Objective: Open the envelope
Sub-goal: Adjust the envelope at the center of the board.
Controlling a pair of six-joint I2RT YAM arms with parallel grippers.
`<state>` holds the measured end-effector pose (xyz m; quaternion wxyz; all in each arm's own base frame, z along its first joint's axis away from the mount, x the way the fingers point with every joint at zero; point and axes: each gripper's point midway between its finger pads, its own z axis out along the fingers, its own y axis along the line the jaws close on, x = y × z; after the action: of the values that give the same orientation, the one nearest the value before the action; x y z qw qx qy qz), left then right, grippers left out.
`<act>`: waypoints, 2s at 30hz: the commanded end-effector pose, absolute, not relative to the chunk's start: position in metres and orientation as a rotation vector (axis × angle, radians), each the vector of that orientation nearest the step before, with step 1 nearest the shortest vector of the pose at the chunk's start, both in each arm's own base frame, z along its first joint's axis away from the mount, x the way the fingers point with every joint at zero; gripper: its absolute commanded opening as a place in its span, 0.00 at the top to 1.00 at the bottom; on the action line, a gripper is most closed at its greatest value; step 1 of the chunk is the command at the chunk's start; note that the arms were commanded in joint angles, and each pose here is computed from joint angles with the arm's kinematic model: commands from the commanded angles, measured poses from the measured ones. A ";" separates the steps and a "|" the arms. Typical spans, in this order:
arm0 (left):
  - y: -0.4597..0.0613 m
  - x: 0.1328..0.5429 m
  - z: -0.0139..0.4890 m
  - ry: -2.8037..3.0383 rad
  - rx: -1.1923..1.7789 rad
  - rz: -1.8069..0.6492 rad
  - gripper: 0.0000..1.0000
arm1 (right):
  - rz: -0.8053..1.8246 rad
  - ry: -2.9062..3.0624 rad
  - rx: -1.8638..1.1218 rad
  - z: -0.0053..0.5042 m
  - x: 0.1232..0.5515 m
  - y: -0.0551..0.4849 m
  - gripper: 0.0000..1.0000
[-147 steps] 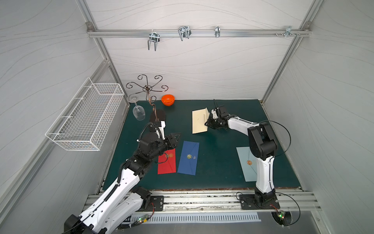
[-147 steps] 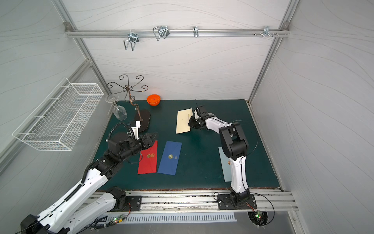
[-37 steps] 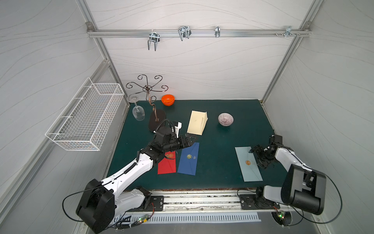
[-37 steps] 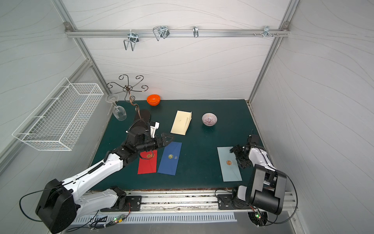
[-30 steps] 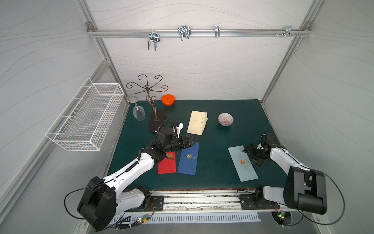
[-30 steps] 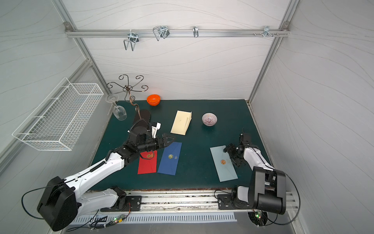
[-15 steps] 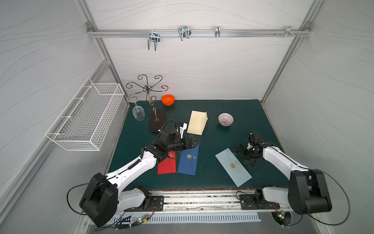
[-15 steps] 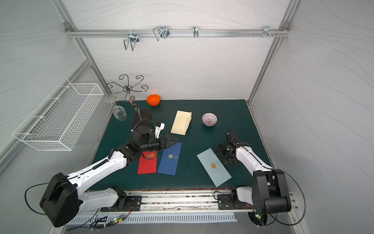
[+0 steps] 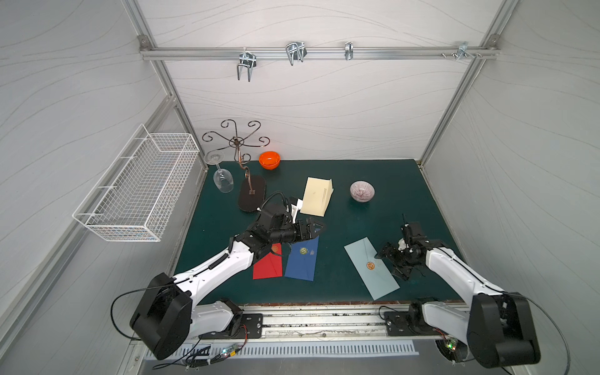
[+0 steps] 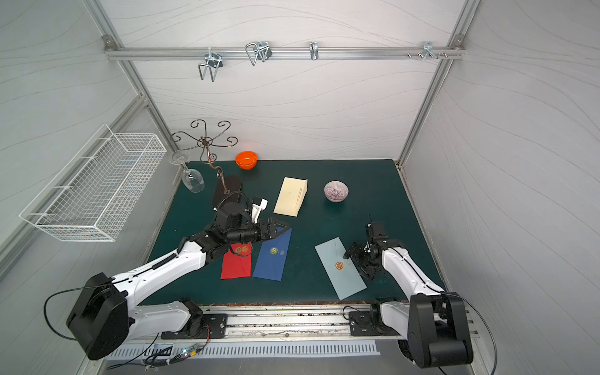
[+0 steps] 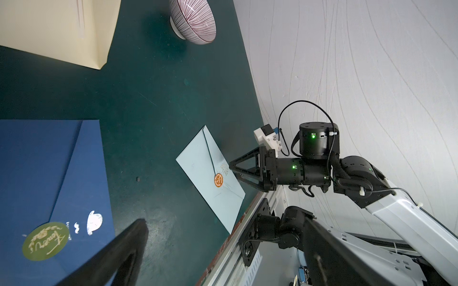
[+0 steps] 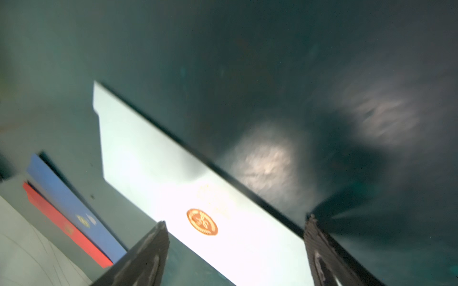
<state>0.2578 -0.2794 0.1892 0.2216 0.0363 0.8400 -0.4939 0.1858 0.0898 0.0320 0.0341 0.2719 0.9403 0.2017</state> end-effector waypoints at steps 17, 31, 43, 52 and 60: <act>-0.306 0.247 0.171 2.432 0.203 -1.367 0.06 | 0.772 2.809 0.456 0.073 0.200 0.136 0.20; -0.308 0.250 0.171 2.448 0.201 -1.347 0.08 | 0.992 2.879 0.229 0.057 0.210 0.190 0.26; -0.315 0.251 0.166 2.472 0.212 -1.340 0.08 | 0.809 3.023 0.308 0.022 0.195 0.171 0.25; -0.345 0.238 0.141 2.581 0.317 -1.317 0.11 | 0.786 2.917 0.307 0.047 0.200 0.160 0.23; -0.375 0.227 0.123 2.662 0.426 -1.310 0.14 | 0.823 2.814 0.534 0.055 0.197 0.118 0.22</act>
<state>0.2239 -0.3595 0.1125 0.0652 0.1184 0.8957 -0.4237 0.2121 0.1332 0.0627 0.0984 0.1561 0.9413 0.2826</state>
